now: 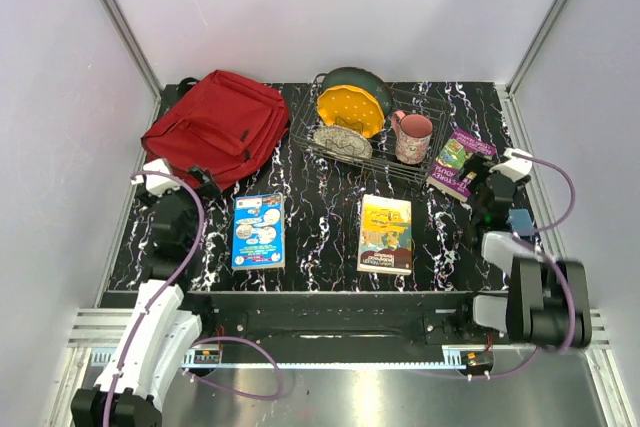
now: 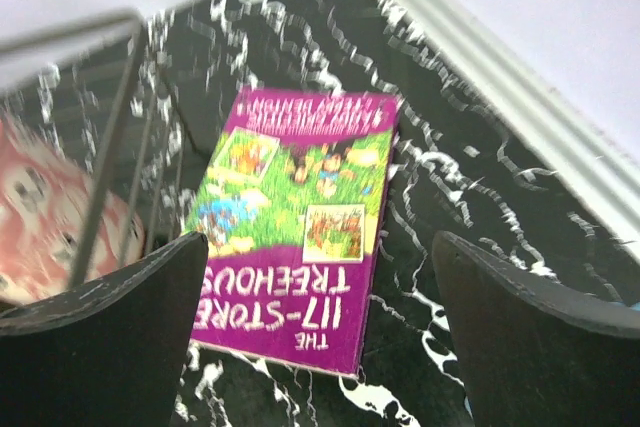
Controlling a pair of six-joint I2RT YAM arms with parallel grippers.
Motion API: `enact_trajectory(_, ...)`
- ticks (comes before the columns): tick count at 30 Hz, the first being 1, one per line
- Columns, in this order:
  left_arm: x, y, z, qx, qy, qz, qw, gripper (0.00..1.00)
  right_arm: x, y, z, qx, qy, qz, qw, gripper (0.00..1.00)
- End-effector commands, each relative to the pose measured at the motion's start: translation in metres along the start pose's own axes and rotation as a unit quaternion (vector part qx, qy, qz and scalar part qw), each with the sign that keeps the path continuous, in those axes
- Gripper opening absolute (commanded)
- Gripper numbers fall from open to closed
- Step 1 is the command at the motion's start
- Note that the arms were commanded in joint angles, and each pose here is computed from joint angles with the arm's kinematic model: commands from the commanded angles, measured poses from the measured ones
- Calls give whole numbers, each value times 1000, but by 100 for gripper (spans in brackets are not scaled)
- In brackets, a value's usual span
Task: Pack the student bag
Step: Move the distractor to the center of the board.
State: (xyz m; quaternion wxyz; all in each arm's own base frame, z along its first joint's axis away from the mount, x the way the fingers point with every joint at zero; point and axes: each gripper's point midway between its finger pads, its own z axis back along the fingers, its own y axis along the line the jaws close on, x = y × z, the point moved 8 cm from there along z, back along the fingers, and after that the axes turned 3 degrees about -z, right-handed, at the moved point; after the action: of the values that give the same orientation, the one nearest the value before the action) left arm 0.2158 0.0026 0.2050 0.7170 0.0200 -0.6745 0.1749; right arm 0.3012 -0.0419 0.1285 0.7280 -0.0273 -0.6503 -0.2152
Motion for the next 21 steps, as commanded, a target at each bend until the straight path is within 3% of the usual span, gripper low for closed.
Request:
enact_trajectory(1, 36, 0, 8, 45, -7, 35, 998, 99, 39, -5, 28, -94, 20, -63, 993, 100)
enact_trajectory(4, 51, 4, 11, 86, -1, 54, 995, 99, 65, 1, 45, -86, 13, -77, 993, 100)
enact_trajectory(9, 74, -10, 21, 6, -5, 25, 1000, 99, 94, 12, 81, -39, 2, -138, 990, 100)
enact_trajectory(15, 90, 1, 47, 29, -47, 60, 997, 99, 142, 52, 126, 164, -36, -188, 968, 100)
enact_trajectory(17, 96, 6, 57, 45, -64, 86, 993, 99, 144, 64, 119, 192, 14, -172, 966, 100)
enact_trajectory(18, 93, 7, 61, 51, -53, 103, 992, 99, 163, 80, 125, 254, 30, -151, 955, 100)
enact_trajectory(19, 96, 7, 64, 43, -52, 96, 993, 99, 152, 86, 112, 267, 98, -141, 948, 100)
enact_trajectory(21, 90, 6, 64, 34, -23, 68, 997, 99, 167, 104, 113, 328, 150, -129, 924, 100)
